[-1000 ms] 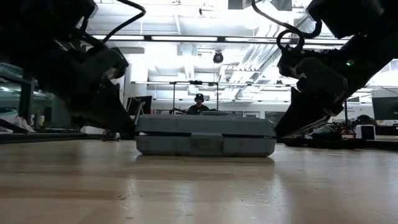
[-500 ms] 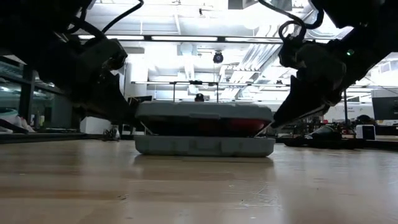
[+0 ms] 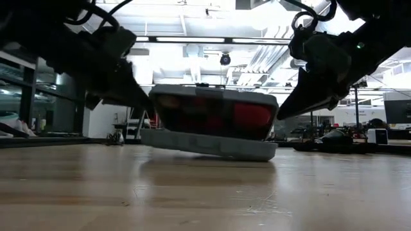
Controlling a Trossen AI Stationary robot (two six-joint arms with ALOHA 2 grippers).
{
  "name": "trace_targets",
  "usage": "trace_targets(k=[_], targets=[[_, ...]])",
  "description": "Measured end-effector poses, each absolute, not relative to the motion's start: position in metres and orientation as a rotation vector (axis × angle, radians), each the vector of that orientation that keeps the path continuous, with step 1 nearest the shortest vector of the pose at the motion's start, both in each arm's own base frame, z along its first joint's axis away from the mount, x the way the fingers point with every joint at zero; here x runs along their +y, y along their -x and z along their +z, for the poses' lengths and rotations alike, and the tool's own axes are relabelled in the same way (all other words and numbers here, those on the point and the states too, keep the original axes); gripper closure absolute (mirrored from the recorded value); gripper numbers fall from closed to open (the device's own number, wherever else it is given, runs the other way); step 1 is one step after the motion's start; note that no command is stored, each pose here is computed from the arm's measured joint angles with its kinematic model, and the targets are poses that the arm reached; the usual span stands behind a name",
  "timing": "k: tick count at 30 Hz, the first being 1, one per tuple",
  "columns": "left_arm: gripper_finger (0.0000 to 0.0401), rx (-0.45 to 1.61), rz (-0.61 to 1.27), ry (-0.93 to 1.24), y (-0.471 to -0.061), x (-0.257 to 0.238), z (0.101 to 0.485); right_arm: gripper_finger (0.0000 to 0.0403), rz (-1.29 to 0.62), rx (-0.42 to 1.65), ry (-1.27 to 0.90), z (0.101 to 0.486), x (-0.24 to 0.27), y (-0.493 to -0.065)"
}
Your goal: Prefit tool cases
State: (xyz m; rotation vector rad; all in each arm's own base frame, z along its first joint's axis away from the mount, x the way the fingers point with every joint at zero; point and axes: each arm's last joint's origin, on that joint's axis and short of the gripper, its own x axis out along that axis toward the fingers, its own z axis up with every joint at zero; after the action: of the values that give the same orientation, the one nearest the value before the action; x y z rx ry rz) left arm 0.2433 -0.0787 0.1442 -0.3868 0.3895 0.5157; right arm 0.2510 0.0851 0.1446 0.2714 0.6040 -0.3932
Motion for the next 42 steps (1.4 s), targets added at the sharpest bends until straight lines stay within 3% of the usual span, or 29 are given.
trace_targets(k=[10,18,22,29,42], targets=[[0.0401,0.271,0.490,0.368,-0.257,-0.068,0.159,0.0403,-0.405,0.537,-0.282,0.152,0.076,-0.260],[0.0401,0.329,0.584,0.293,-0.267,-0.040,0.143,0.0403,-0.421,0.537,-0.272,0.152,0.062,-0.265],[0.0401,0.350,0.518,0.285,-0.272,-0.037,0.140,0.0403,-0.395,0.549,-0.286,0.152,0.062,-0.265],[0.0401,0.468,0.325,0.116,-0.270,-0.076,0.142,0.0403,-0.334,0.588,-0.297,0.145,0.074,-0.263],[0.0401,0.752,0.513,0.106,-0.238,-0.083,0.118,0.0403,-0.303,0.631,-0.344,0.117,0.085,-0.271]])
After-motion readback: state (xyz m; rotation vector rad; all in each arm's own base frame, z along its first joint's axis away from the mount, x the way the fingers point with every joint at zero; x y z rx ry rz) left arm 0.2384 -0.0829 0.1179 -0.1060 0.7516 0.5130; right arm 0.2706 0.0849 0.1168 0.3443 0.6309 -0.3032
